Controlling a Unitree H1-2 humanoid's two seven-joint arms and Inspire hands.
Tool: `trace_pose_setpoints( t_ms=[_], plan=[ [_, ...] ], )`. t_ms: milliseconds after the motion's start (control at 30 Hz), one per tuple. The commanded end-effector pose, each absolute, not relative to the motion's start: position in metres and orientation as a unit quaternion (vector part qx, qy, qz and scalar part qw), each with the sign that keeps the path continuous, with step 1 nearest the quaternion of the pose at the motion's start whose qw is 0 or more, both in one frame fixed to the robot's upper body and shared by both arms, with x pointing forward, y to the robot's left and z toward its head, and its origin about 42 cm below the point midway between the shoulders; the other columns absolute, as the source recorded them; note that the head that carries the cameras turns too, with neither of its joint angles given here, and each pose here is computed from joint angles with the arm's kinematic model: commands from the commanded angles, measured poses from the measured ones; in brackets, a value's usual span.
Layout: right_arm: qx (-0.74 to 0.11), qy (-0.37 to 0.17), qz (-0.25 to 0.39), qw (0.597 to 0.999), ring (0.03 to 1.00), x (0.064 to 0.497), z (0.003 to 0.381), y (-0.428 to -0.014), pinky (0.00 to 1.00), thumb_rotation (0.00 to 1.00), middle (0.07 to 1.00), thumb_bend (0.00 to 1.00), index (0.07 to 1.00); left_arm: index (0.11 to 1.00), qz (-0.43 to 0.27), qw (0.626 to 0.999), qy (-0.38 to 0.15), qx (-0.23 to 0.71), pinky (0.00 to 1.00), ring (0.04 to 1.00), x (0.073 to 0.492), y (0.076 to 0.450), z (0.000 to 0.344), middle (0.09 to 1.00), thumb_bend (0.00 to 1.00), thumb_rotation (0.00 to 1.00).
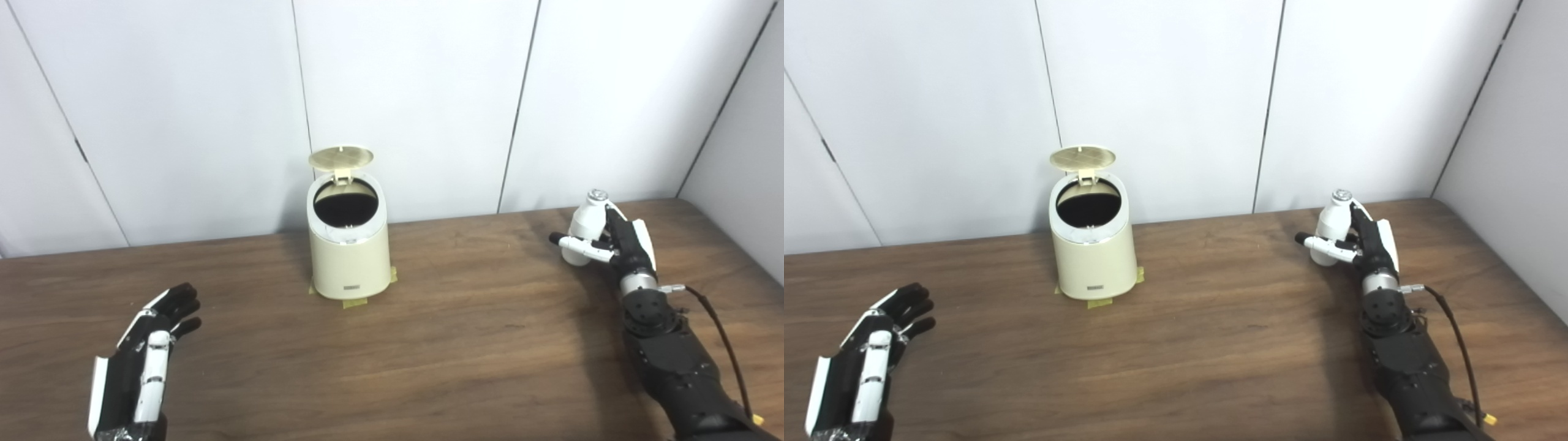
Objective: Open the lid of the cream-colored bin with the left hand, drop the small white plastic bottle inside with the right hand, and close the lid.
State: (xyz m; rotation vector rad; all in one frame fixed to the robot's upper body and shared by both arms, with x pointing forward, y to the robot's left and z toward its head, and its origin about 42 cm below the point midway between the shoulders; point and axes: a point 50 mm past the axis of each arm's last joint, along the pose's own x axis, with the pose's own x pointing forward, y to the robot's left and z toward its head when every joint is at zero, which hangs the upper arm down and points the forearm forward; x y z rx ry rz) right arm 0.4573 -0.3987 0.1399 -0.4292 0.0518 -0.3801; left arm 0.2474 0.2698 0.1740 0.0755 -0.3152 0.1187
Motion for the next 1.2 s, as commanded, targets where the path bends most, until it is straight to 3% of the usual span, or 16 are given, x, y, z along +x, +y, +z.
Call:
trace_pose_setpoints(
  t_ms=[0,167,233,300,333,367,500,633,967,1167],
  plan=[
    [-0.212,-0.033,-0.190,0.958,0.856,0.476,0.178,-0.404,0.78,0.27,0.878,0.95,0.855,0.803,0.056,0.982,-0.174,0.050,0.77,0.815,0.240,0.274,0.185,0.819,0.26,0.78],
    [-0.231,-0.040,-0.208,0.950,0.770,0.478,0.178,-0.402,0.71,0.22,0.777,0.93,0.773,0.805,0.060,0.983,-0.169,0.044,0.80,0.830,0.236,0.278,0.189,0.826,0.28,0.75],
    [-0.220,-0.047,-0.223,0.948,0.675,0.479,0.177,-0.400,0.62,0.08,0.694,0.87,0.707,0.806,0.060,0.983,-0.168,0.043,0.80,0.832,0.235,0.279,0.190,0.826,0.29,0.75],
    [-0.223,-0.055,-0.240,0.943,0.600,0.479,0.177,-0.397,0.54,0.02,0.616,0.83,0.630,0.803,0.060,0.983,-0.168,0.041,0.80,0.832,0.234,0.279,0.191,0.825,0.30,0.74],
    [-0.229,-0.062,-0.246,0.940,0.561,0.479,0.177,-0.396,0.50,0.01,0.537,0.65,0.549,0.803,0.061,0.983,-0.167,0.041,0.80,0.830,0.234,0.279,0.192,0.823,0.30,0.73],
    [-0.231,-0.066,-0.250,0.938,0.518,0.479,0.177,-0.396,0.45,0.00,0.508,0.59,0.519,0.801,0.062,0.983,-0.165,0.041,0.80,0.828,0.233,0.279,0.192,0.822,0.31,0.73],
    [-0.230,-0.072,-0.263,0.934,0.383,0.480,0.176,-0.394,0.30,0.00,0.427,0.53,0.497,0.807,0.066,0.985,-0.155,0.040,0.81,0.838,0.231,0.279,0.192,0.827,0.32,0.75],
    [-0.226,-0.073,-0.269,0.933,0.366,0.480,0.174,-0.394,0.29,0.00,0.418,0.53,0.503,0.812,0.065,0.985,-0.155,0.042,0.81,0.838,0.229,0.280,0.190,0.829,0.30,0.76],
    [-0.206,-0.072,-0.262,0.940,0.445,0.476,0.168,-0.390,0.39,0.00,0.469,0.53,0.501,0.810,0.064,0.985,-0.155,0.044,0.81,0.832,0.230,0.279,0.188,0.826,0.29,0.76],
    [-0.205,-0.083,-0.250,0.943,0.444,0.474,0.170,-0.387,0.39,0.00,0.467,0.53,0.504,0.806,0.061,0.985,-0.158,0.045,0.78,0.821,0.230,0.277,0.186,0.820,0.27,0.76]
  ],
)
